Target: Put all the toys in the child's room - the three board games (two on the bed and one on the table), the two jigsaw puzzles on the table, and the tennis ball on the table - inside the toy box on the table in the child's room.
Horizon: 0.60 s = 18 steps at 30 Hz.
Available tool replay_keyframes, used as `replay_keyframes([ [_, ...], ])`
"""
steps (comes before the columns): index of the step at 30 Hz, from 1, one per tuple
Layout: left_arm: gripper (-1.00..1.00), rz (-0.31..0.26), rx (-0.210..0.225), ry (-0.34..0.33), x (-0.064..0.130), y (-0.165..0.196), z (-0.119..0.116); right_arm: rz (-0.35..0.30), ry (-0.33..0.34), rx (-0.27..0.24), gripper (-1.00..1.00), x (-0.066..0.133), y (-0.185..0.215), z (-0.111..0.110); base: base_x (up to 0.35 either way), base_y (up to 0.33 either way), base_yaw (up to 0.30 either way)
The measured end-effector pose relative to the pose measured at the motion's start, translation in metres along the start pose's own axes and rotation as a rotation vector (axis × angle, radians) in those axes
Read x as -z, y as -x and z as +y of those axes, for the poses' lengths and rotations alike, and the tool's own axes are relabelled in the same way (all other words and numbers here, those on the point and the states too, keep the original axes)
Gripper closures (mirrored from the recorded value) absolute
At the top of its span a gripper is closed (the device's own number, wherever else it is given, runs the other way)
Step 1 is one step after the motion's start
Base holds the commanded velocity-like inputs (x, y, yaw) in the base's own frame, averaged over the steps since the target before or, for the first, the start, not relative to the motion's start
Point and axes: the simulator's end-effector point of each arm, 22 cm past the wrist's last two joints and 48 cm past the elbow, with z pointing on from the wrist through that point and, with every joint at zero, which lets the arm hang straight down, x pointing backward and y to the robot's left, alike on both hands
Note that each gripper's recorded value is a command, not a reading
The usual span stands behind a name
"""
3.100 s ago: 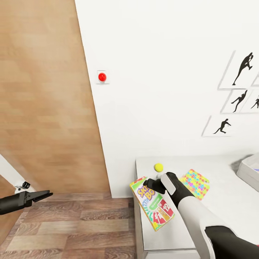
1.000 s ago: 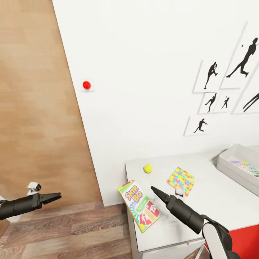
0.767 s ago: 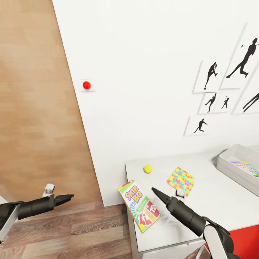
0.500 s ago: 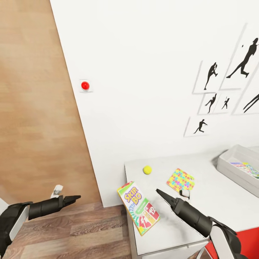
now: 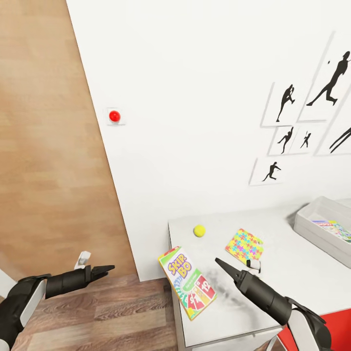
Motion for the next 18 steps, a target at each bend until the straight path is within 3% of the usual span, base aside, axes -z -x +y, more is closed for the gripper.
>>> replay_keyframes([
  [18,-1.0,0.0,-0.001,0.0,-0.0002,-0.0001,0.0001,0.003,-0.002,0.0,-1.0,0.0002,-0.0003,-0.0004,0.0,-0.121,0.0],
])
